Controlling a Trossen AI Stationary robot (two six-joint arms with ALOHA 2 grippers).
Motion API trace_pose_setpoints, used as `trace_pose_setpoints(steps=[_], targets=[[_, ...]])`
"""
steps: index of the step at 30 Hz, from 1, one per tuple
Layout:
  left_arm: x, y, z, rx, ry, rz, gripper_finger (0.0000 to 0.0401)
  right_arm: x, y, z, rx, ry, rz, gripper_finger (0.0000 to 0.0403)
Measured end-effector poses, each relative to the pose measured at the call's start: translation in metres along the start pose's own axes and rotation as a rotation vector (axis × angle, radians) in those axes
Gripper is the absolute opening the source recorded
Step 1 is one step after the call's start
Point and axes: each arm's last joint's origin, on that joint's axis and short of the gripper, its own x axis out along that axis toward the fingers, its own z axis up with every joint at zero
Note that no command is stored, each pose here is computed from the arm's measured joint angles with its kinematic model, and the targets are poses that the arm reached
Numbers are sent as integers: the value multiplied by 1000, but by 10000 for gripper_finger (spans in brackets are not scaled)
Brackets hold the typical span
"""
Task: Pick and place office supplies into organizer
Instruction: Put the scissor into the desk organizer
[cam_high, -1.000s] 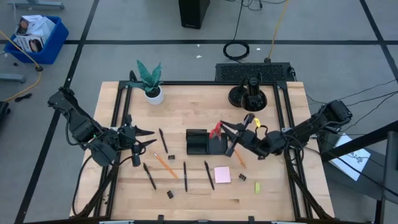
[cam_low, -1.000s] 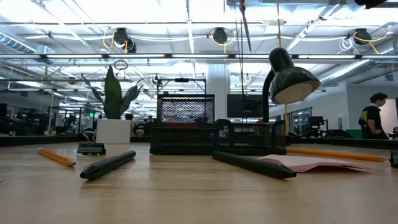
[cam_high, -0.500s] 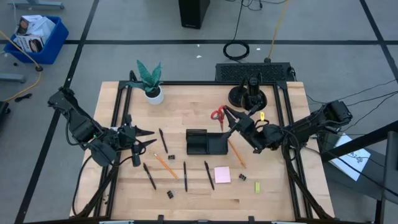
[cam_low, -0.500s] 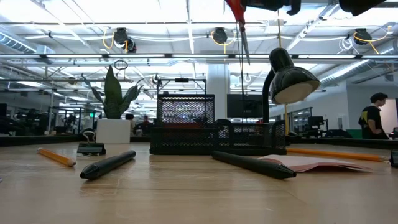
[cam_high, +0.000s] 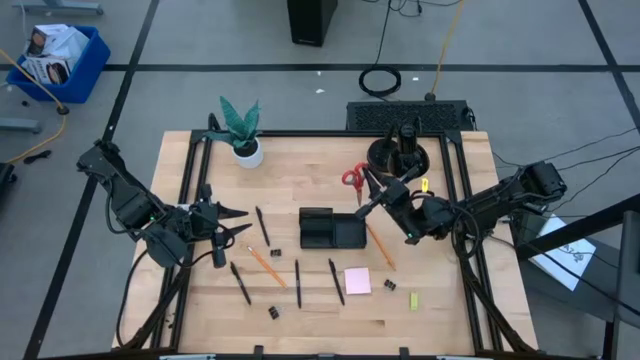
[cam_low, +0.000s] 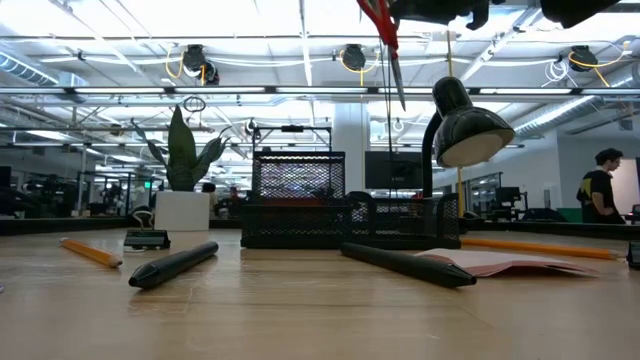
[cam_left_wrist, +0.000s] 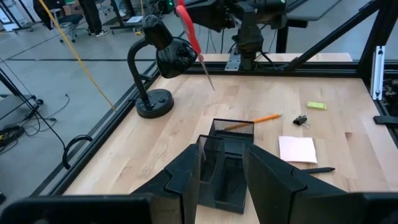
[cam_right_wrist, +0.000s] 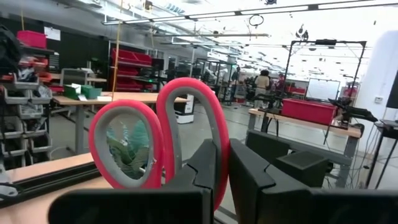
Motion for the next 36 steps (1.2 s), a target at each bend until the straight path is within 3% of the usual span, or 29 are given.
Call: trace_pose_setpoints(steps=[13,36], targets=[[0,0,0,0,0,0,127,0,1,-3,24,14,9,15],[0,0,0,-3,0,0,127,10,0,-4,390,-22,118,15]])
